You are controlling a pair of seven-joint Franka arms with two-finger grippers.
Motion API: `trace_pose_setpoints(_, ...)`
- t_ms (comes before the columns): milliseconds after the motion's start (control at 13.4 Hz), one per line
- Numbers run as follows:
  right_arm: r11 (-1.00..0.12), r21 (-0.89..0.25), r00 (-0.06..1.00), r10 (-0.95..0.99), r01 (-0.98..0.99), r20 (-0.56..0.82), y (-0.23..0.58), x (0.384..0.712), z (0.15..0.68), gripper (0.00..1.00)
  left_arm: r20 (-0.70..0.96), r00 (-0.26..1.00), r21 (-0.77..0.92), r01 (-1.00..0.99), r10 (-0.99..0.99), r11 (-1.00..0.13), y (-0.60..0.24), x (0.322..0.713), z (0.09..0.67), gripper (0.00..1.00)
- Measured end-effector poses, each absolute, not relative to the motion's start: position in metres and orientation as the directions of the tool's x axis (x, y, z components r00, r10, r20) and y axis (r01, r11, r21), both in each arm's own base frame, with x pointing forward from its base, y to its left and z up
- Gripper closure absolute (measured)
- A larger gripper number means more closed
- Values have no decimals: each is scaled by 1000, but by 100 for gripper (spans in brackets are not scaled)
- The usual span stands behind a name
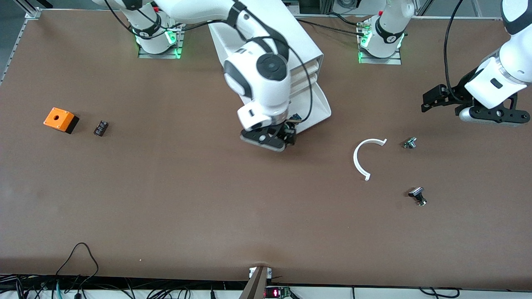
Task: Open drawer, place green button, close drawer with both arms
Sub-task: 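Open the right gripper to release the button and raise it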
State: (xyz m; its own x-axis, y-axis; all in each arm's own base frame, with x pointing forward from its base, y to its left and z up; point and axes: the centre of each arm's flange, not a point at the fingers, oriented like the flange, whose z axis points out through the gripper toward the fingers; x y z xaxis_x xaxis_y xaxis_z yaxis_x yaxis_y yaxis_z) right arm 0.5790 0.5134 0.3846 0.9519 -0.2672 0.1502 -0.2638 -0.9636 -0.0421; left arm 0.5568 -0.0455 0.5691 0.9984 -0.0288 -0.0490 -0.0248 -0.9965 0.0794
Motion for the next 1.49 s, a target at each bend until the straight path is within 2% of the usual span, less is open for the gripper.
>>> trace_pose_setpoints(223,-989,-17,978,-150,-149,144,424,638,418,0,-106,983,65,156,148,-986,-49,564,545,0)
trace_pose_setpoints(447,-996,15,994,-87,-88,63,347,661,450,0,-160,959,50,246,235,-968,-63,581,503,0)
trace_pose_setpoints(967,-994,49,994,-100,-102,41,249,658,515,0,-159,918,47,375,364,-926,-108,594,473,0)
trace_pose_setpoints(1265,-994,36,994,-102,-103,28,164,647,546,0,-232,850,17,490,473,-872,-198,587,421,0)
trace_pose_setpoints(1488,-995,11,994,-103,-103,23,128,625,568,0,-205,854,53,497,478,-866,-222,598,379,0)
